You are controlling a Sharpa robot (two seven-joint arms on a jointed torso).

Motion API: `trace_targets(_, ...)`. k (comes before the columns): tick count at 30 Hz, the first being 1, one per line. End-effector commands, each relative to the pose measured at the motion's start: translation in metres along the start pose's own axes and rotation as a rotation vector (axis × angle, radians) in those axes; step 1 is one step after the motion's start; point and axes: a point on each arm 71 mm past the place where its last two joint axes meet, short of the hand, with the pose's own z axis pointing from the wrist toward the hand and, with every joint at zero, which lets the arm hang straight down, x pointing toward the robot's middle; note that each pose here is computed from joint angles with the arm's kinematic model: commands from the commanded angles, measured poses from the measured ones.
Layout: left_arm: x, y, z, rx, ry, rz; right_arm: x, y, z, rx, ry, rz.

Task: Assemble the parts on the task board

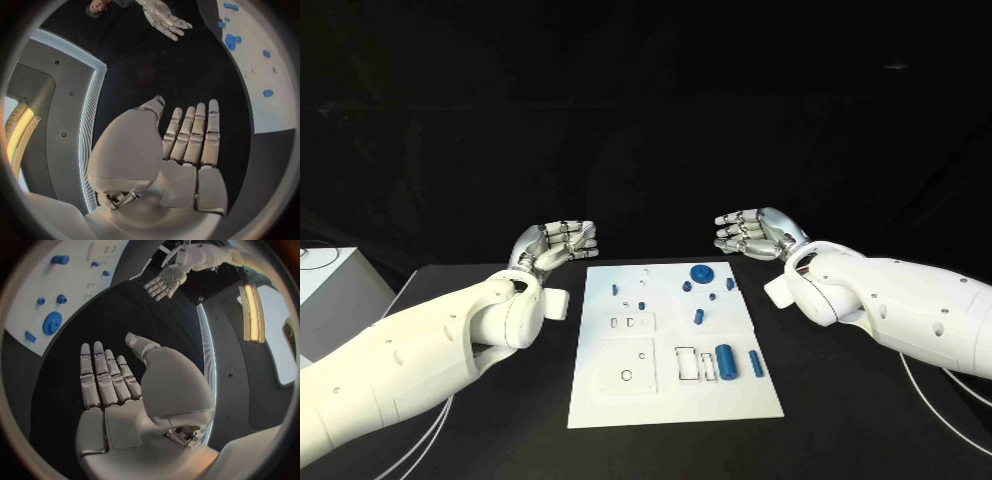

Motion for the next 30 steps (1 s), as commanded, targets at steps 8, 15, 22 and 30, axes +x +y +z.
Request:
trace_targets(8, 0.0117, -0.0319, -0.0158, 0.094, 0.151, 0.013, 0.0, 0.027, 0.004, -0.196, 0.12, -0.51)
trace_targets(15, 0.014, -0.0461, -0.0243, 0.103, 0.193, 0.001, -0.003, 0.038, 0.008, -0.204, 0.14, -0.734)
trace_targets(22, 0.0153, -0.0568, -0.031, 0.105, 0.227, -0.008, 0.0, 0.041, 0.012, -0.165, 0.151, -0.885)
trace_targets(30, 0.0201, -0.0651, -0.0362, 0.111, 0.262, -0.015, 0.004, 0.038, 0.017, -0.113, 0.16, -0.958)
